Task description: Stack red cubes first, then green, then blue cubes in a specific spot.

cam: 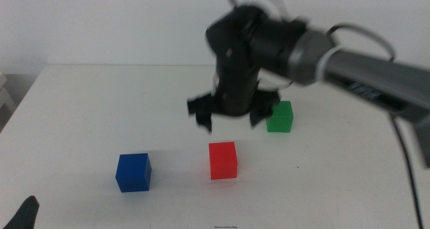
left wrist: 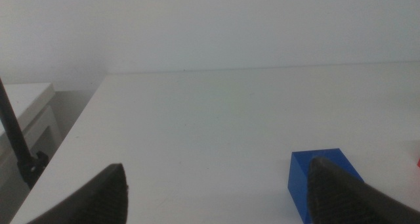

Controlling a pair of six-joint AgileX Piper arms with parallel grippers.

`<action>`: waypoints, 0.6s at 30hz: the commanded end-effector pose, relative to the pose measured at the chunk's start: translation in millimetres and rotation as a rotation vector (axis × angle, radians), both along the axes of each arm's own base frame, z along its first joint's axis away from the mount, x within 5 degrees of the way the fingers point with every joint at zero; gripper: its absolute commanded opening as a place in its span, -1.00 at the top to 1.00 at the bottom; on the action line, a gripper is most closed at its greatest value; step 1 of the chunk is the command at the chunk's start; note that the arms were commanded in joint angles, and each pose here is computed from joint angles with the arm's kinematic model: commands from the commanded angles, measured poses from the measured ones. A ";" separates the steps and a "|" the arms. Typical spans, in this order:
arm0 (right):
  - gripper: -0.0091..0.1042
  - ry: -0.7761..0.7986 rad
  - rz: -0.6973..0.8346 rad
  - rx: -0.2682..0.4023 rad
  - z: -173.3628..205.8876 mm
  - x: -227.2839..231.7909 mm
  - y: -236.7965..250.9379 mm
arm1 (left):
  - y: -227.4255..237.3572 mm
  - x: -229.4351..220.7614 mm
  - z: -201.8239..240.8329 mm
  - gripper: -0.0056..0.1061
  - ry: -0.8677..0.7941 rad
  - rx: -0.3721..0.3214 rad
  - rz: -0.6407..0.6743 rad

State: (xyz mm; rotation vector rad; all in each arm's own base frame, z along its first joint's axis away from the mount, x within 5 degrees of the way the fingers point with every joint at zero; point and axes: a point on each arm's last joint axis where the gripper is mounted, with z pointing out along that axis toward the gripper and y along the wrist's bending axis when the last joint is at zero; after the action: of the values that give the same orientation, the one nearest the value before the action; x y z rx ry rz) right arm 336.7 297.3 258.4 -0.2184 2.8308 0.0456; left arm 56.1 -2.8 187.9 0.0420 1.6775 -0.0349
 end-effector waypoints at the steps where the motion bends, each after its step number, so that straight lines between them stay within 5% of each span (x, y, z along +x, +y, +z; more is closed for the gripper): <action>1: -0.82 -0.128 -0.034 -0.006 66.0 -6.7 -30.7 | 0.0 -1.1 9.7 -0.78 -0.106 -0.021 0.000; 8: -0.82 -0.198 -0.090 0.017 83.1 30.4 -83.6 | 0.0 -1.1 9.7 -0.78 -0.106 -0.021 0.000; 18: -0.82 -0.251 -0.089 0.038 57.8 79.7 -122.8 | 0.0 -1.1 9.7 -0.78 -0.106 -0.021 0.000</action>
State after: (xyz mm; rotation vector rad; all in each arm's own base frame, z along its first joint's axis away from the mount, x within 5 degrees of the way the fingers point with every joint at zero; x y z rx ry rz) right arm 417.2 177.2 285.0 -0.0564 2.7052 -0.0145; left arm 56.1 -2.8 187.9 0.0420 1.6775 -0.0349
